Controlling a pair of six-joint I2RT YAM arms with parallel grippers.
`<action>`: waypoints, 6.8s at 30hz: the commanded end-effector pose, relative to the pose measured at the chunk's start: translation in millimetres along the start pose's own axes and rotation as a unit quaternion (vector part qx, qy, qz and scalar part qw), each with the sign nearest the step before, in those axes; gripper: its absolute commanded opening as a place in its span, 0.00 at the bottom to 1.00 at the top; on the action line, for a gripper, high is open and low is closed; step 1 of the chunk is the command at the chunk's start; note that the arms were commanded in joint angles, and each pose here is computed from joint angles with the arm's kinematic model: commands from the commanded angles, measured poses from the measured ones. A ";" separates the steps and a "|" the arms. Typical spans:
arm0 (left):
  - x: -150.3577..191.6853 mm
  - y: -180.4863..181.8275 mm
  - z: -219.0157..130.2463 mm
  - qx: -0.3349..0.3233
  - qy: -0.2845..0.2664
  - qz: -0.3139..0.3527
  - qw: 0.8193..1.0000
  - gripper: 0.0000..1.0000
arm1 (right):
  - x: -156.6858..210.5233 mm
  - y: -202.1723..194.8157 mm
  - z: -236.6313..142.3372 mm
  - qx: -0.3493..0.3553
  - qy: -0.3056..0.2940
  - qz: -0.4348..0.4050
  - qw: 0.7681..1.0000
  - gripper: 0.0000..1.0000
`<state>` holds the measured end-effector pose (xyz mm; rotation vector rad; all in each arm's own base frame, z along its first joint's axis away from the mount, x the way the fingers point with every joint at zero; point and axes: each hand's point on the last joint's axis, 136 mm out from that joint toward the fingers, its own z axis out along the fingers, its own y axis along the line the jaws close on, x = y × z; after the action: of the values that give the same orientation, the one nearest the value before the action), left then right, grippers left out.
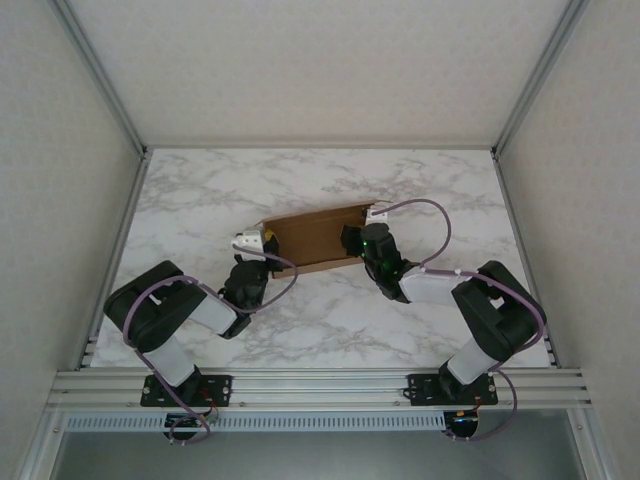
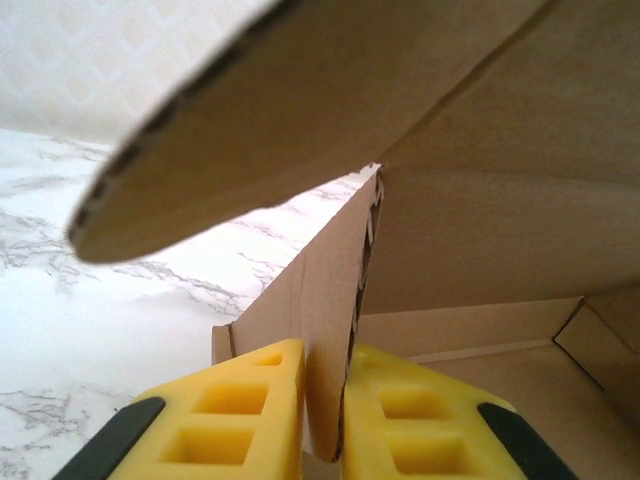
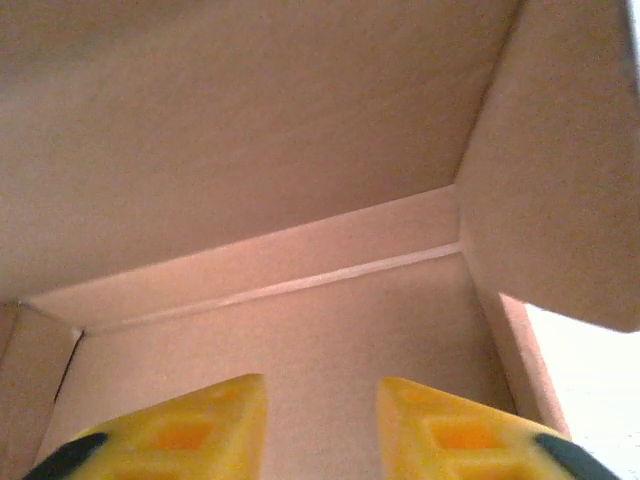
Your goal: Fold the paper box
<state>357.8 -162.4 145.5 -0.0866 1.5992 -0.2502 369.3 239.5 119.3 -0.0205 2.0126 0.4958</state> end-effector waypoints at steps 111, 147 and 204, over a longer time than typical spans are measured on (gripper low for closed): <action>38.0 43.9 12.1 -0.088 0.361 -0.184 0.910 0.63 | 15.8 22.5 -20.4 -0.004 0.290 -0.012 0.957 0.53; 132.3 53.3 -0.6 -0.090 0.470 -0.223 0.849 0.45 | 59.8 -91.8 9.0 0.079 0.366 0.103 0.922 0.46; 61.4 40.6 41.7 0.072 0.398 -0.222 0.887 0.48 | 10.9 -82.2 27.0 -0.105 0.310 0.225 0.918 0.68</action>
<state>400.8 -144.5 60.0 -0.2947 2.4034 -0.8666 409.1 172.2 76.6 0.1693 2.5681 1.0668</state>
